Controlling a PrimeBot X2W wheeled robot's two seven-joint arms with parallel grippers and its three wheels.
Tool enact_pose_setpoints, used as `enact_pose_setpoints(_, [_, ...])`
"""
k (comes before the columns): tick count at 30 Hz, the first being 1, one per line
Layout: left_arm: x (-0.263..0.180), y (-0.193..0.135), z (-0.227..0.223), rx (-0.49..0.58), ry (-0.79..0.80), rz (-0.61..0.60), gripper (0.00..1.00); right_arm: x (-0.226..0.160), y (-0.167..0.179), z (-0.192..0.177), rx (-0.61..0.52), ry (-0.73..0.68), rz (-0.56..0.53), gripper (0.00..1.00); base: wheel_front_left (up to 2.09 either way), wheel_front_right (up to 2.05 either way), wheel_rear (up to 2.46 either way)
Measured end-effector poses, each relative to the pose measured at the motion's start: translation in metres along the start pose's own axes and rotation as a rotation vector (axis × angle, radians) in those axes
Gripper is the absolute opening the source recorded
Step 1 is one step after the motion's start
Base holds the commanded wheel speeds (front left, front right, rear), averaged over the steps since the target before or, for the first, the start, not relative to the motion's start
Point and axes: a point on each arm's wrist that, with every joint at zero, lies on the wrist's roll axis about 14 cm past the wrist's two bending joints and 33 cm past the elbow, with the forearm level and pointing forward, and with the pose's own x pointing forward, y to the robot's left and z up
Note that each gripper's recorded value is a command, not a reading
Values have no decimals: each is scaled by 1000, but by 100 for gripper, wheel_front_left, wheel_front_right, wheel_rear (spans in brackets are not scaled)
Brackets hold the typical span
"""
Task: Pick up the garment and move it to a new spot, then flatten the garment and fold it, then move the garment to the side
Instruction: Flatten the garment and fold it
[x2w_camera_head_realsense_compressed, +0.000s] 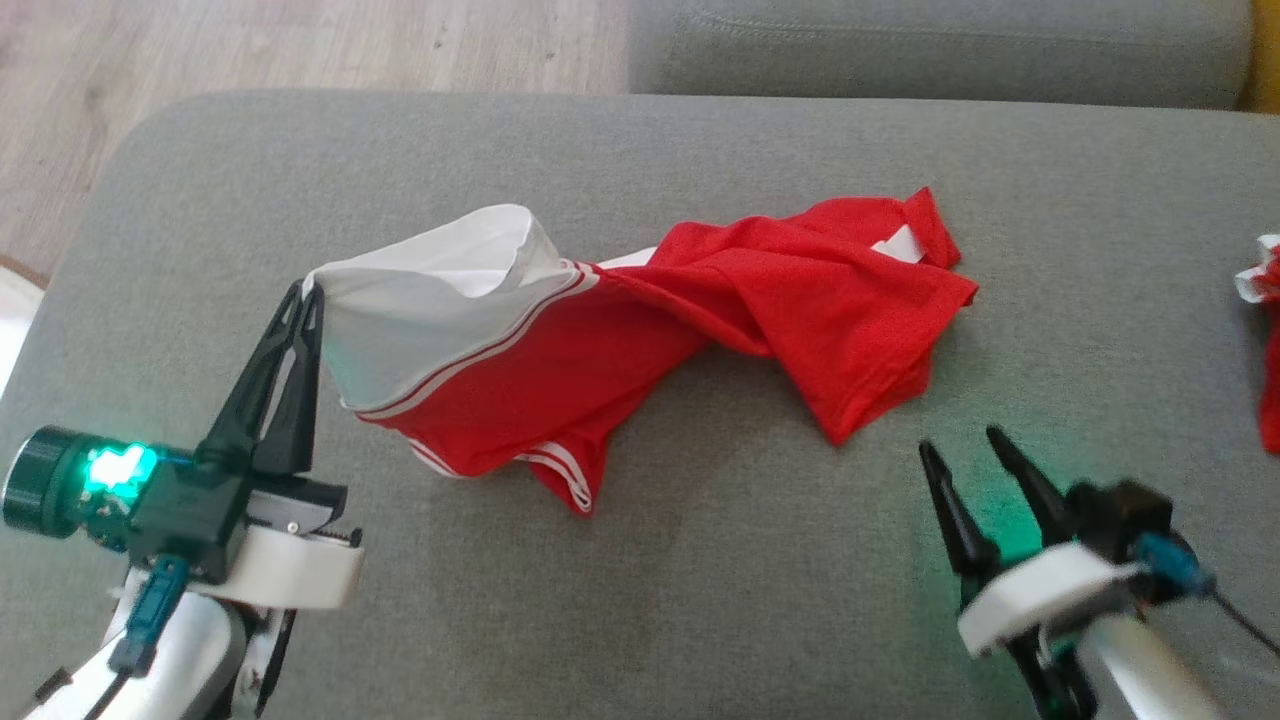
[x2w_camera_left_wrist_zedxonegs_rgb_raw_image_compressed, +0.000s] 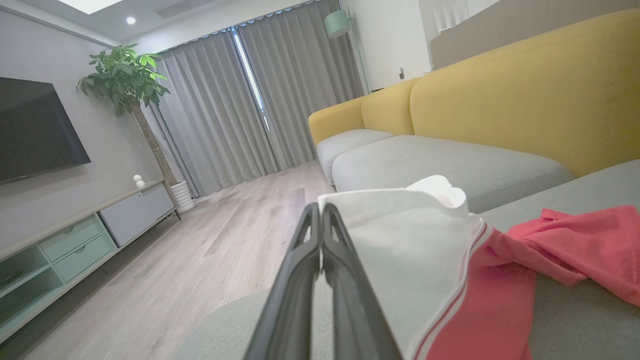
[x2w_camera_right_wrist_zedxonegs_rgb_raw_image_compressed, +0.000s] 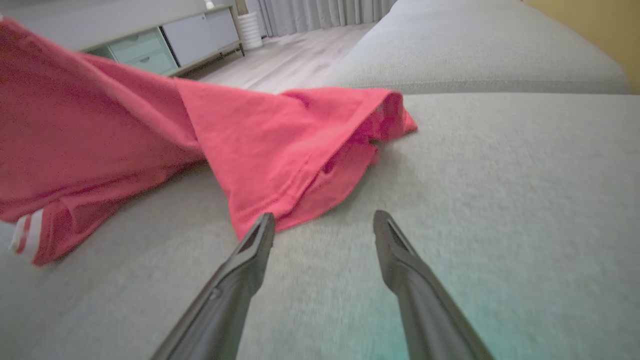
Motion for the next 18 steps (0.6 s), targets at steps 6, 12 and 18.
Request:
enact_pose_setpoints(6, [4,-3,-4,4,13,-13,0,44,1,30,59,-50,22,100,0,0,0])
enact_pose_setpoints(12, [15,-6,-3,6,-1,-22,0,71,-5,31,75,-15,22,100,0,0,0])
enact_pose_setpoints(18, [23,-6,-11,2,9,-20,0,88,2,27,128,12,45,0,0,0,0])
